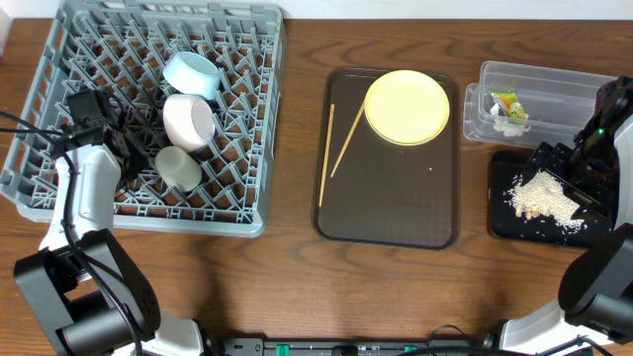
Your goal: Sort waste into correct bins and load items into the dishwasher
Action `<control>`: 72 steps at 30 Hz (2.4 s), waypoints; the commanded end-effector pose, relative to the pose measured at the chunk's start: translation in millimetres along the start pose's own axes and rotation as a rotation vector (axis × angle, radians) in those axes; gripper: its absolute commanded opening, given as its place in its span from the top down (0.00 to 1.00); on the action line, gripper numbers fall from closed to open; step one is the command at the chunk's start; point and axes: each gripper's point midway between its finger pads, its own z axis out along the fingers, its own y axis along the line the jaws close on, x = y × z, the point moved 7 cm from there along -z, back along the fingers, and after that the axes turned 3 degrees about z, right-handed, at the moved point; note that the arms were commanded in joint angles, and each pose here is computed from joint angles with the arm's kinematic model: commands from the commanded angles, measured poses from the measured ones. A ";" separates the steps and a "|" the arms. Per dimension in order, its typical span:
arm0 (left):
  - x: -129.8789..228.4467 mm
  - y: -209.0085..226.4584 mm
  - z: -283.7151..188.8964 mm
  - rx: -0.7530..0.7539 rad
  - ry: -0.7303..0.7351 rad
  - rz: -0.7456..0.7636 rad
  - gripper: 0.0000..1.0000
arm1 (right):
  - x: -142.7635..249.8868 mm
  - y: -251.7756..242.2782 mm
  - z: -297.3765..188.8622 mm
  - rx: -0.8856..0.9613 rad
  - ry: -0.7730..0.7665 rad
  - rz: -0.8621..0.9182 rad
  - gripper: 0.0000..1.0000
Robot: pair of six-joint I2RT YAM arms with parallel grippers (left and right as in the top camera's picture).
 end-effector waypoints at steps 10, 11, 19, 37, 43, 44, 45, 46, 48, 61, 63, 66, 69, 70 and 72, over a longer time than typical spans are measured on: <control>19.3 10.1 8.4 -0.086 0.107 0.030 0.94 | 3.0 -0.7 -6.5 -0.013 -0.021 0.006 0.01; 20.8 11.4 8.1 -0.095 0.115 0.034 0.94 | 3.0 -0.7 -6.5 -0.013 -0.021 0.006 0.01; 24.4 13.5 7.4 -0.109 0.135 0.042 0.94 | 3.0 -0.7 -6.5 -0.013 -0.021 0.006 0.01; 40.2 31.9 -1.9 -0.242 0.212 0.094 0.94 | 1.7 -0.2 -6.5 -0.015 -0.028 0.006 0.01; 40.3 34.1 -2.5 -0.263 0.212 0.099 0.94 | 1.7 -0.2 -6.5 -0.015 -0.028 0.006 0.01; 40.0 34.7 -2.6 -0.269 0.209 0.101 0.94 | 1.7 -0.2 -6.5 -0.015 -0.028 0.006 0.01; 39.8 35.2 -2.7 -0.273 0.208 0.101 0.94 | 1.7 -0.2 -6.5 -0.015 -0.028 0.006 0.01; 39.7 35.6 -2.8 -0.278 0.206 0.102 0.94 | 1.7 -0.2 -6.5 -0.015 -0.028 0.006 0.01; 39.5 37.2 -3.3 -0.293 0.204 0.105 0.94 | 1.7 -0.3 -6.5 -0.015 -0.029 0.006 0.01; 40.8 41.9 -2.5 -0.293 0.220 0.077 0.94 | 1.0 0.1 -6.6 -0.017 -0.033 0.006 0.01; 40.3 41.5 -2.4 -0.290 0.217 0.075 0.94 | 1.0 0.1 -6.6 -0.017 -0.033 0.006 0.01; 36.6 41.5 -6.6 -0.283 0.196 0.063 0.94 | 0.9 0.0 -6.6 -0.017 -0.033 0.006 0.01; 31.6 40.6 -16.3 -0.250 0.165 0.044 0.94 | 0.8 0.1 -6.6 -0.017 -0.033 0.006 0.01; 29.3 41.0 -20.6 -0.244 0.149 0.038 0.94 | 0.8 0.1 -6.6 -0.017 -0.034 0.006 0.01; 25.3 41.8 -30.7 -0.225 0.116 0.023 0.91 | 0.6 0.2 -6.6 -0.018 -0.035 0.006 0.01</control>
